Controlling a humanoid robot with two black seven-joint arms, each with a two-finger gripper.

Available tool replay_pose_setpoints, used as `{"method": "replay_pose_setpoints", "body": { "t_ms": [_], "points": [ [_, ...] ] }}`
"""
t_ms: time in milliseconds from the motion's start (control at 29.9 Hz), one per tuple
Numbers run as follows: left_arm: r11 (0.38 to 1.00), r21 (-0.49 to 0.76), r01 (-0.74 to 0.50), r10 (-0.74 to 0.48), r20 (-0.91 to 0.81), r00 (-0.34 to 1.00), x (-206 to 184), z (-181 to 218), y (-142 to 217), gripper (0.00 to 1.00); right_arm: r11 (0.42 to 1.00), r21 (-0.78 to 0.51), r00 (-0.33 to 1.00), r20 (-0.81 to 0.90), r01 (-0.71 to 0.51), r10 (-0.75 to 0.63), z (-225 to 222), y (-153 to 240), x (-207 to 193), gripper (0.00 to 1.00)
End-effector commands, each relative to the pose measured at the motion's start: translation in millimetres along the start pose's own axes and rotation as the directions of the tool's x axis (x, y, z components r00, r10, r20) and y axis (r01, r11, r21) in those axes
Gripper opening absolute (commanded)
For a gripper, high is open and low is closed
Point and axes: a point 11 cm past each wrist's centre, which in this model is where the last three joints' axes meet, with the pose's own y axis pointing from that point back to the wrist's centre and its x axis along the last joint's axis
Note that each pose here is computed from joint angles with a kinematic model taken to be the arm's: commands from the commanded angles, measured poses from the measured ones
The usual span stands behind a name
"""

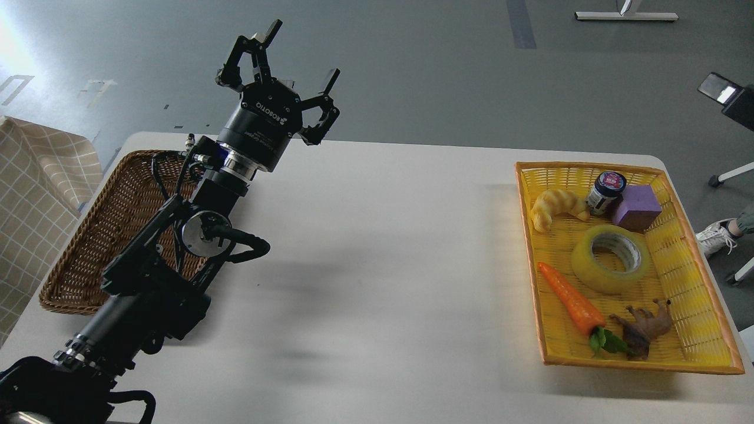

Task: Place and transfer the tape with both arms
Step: 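Raise the right gripper away from the yellow tray and reposition it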

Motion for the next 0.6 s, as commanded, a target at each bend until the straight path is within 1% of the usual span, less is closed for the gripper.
{"method": "replay_pose_setpoints", "body": {
  "t_ms": [0, 100, 134, 267, 434, 501, 568],
  "points": [
    [1.000, 0.003, -0.004, 0.004, -0.003, 1.000, 1, -2, 1, 0.98, 0.997, -0.058, 0.996, -0.069, 0.060, -0.064, 11, 6, -18, 1.00],
    [1.000, 0.004, -0.006, 0.006, -0.002, 1.000, 1, -2, 2, 0.98, 0.987, -0.104, 0.986, -0.095, 0.126, -0.136, 20, 13, -41, 1.00],
    [1.000, 0.003, -0.004, 0.004, 0.002, 1.000, 1, -1, 2, 0.98, 0.977, -0.137, 0.978, -0.106, 0.165, -0.180, 28, 20, -55, 1.00],
    [1.000, -0.002, -0.015, 0.015, 0.004, 1.000, 4, 1, 6, 0.98, 0.949, -0.207, 0.950, -0.151, 0.238, -0.272, 42, 33, -79, 0.99],
    [1.000, -0.005, -0.013, 0.013, -0.007, 1.000, 3, -2, 6, 0.98, 0.937, -0.242, 0.941, -0.168, 0.250, -0.294, 48, 34, -91, 0.99],
    [1.000, -0.005, -0.012, 0.012, -0.006, 1.000, 3, -2, 6, 0.98, 0.923, -0.290, 0.937, -0.166, 0.252, -0.308, 59, 35, -96, 0.99],
    [1.000, -0.006, -0.011, 0.011, -0.005, 1.000, 3, -1, 6, 0.98, 0.918, -0.303, 0.938, -0.153, 0.254, -0.310, 63, 35, -101, 0.98]
  ]
}}
